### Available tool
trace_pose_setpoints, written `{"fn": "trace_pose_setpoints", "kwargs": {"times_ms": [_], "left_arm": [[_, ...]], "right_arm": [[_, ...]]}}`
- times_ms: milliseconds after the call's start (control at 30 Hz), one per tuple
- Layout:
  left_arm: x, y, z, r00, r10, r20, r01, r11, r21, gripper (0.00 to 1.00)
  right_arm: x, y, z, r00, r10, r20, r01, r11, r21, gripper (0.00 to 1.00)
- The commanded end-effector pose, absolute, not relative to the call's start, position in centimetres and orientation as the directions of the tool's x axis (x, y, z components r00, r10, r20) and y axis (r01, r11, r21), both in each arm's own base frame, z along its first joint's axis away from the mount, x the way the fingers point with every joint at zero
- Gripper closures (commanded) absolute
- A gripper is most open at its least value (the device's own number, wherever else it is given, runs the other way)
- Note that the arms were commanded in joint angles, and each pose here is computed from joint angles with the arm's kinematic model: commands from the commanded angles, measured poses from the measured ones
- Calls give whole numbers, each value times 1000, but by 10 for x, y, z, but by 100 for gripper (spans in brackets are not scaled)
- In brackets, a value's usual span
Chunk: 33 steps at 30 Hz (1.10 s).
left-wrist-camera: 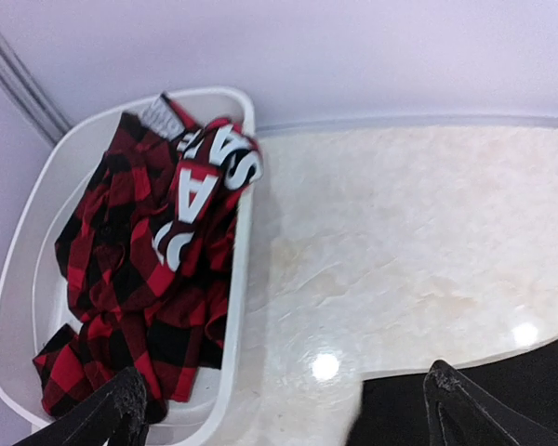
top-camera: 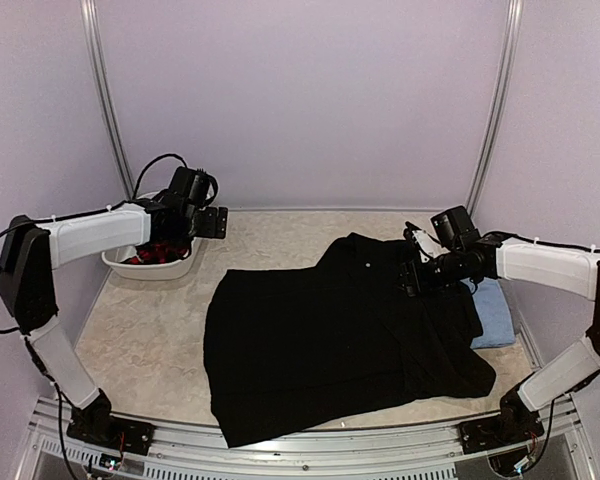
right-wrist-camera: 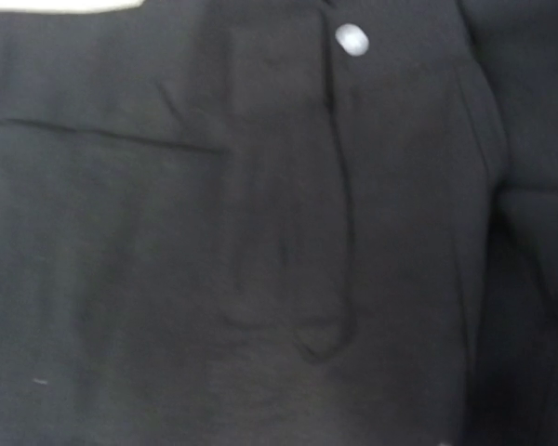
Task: Fold and stack the long sleeve shirts
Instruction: Move the bin to the corner of the board, then pick up the flattened shirt from the center of the board.
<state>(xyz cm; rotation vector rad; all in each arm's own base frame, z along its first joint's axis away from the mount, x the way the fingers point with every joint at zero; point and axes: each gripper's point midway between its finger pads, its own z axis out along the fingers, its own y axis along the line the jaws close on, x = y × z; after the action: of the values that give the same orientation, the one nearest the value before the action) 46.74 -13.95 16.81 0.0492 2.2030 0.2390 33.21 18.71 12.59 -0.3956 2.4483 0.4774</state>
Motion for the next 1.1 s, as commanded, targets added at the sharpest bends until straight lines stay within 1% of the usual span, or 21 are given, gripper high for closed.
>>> {"fn": "trace_pose_setpoints", "kwargs": {"times_ms": [0,100,300,400,500,567,600,633,733,800,933,1000,1033,1067], "left_arm": [[450,-187,222,-474,124,-872,53,992,112,1],[432,-216,227,-450,144,-882,133,987,93,1],[412,-249,212,-465,191,-865,207,973,104,1],[404,-266,200,-479,225,-849,263,959,106,1],[386,-285,179,-512,295,-807,383,919,93,1],[365,-291,165,-524,350,-777,446,889,100,1],[354,-294,159,-524,373,-766,476,874,99,1],[342,-297,158,-522,380,-764,504,859,84,1],[311,-307,159,-523,388,-759,579,815,18,1],[297,-311,161,-517,399,-757,603,798,9,1],[286,-315,164,-507,412,-757,622,783,9,1],[283,-316,162,-508,422,-751,631,775,9,1],[282,-317,161,-508,427,-749,636,771,8,1],[281,-317,161,-507,431,-746,640,769,10,1]], "right_arm": [[336,179,102,-794,-248,-556,-388,910,148,34],[351,177,94,-794,-287,-536,-390,916,88,41],[372,178,79,-802,-344,-488,-406,914,24,44],[377,175,72,-807,-360,-468,-404,915,-8,52],[381,178,72,-799,-369,-475,-417,909,-3,68],[383,178,73,-798,-368,-478,-418,909,-3,86],[383,176,72,-799,-366,-477,-413,911,-6,97],[383,174,72,-800,-364,-476,-408,913,-12,100],[382,169,81,-793,-354,-496,-396,918,-22,100],[380,167,93,-784,-343,-518,-390,921,-21,100],[380,164,121,-752,-330,-571,-382,924,-31,100],[379,165,123,-754,-333,-566,-388,921,-25,100],[379,164,120,-759,-334,-559,-387,922,-26,96],[379,164,117,-762,-339,-552,-389,921,-29,88]]}}
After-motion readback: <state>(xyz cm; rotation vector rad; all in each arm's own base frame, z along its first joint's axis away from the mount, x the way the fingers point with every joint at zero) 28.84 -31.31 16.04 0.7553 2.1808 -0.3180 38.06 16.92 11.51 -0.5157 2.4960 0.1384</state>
